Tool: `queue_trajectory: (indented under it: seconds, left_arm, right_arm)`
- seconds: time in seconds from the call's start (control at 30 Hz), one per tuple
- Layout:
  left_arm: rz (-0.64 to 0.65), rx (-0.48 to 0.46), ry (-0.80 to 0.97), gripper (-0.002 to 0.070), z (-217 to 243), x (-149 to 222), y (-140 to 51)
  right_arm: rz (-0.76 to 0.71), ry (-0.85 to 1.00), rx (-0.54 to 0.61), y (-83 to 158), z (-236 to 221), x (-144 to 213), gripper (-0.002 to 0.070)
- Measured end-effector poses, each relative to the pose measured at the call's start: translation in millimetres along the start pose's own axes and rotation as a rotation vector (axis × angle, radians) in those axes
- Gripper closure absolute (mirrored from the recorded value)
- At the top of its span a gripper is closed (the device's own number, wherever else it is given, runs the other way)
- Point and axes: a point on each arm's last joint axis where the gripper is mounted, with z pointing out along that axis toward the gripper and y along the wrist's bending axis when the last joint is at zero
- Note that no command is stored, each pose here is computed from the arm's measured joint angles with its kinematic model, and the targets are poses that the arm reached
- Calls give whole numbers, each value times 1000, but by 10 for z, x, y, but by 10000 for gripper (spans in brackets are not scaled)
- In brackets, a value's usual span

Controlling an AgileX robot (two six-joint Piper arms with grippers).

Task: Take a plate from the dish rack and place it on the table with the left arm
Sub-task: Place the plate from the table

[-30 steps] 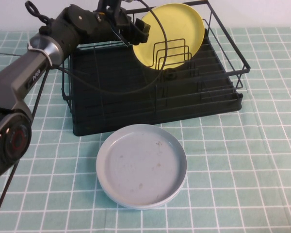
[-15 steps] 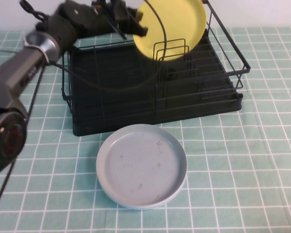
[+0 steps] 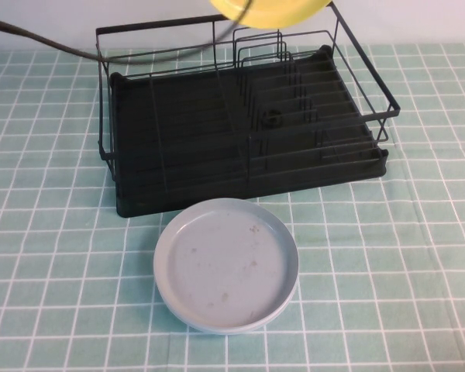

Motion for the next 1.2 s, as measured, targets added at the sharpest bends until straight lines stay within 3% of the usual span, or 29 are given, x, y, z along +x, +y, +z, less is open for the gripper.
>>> queue_trajectory:
  seconds: [0.13,0.23,0.47,0.6,0.77,1.2]
  left_arm:
    - [-136,24,119,659,-288,40,78]
    - [-188,72,259,659,-358,260,27]
    - [-309,178,432,659,-577,944,-417]
    - [-366,163,463,659,-921,1310,-677]
    - [-460,135,463,659,-1127,1670,-864]
    - [-531,162,549,659,-712,2298,-865]
  right_arm:
    - [0,0,0,0,0,0,694]
    - [0,0,0,0,0,0,694]
    - [0,0,0,0,0,0,694]
    - [0,0,0,0,0,0,694]
    - [0,0,0,0,0,0,694]
    - [0,0,0,0,0,0,694]
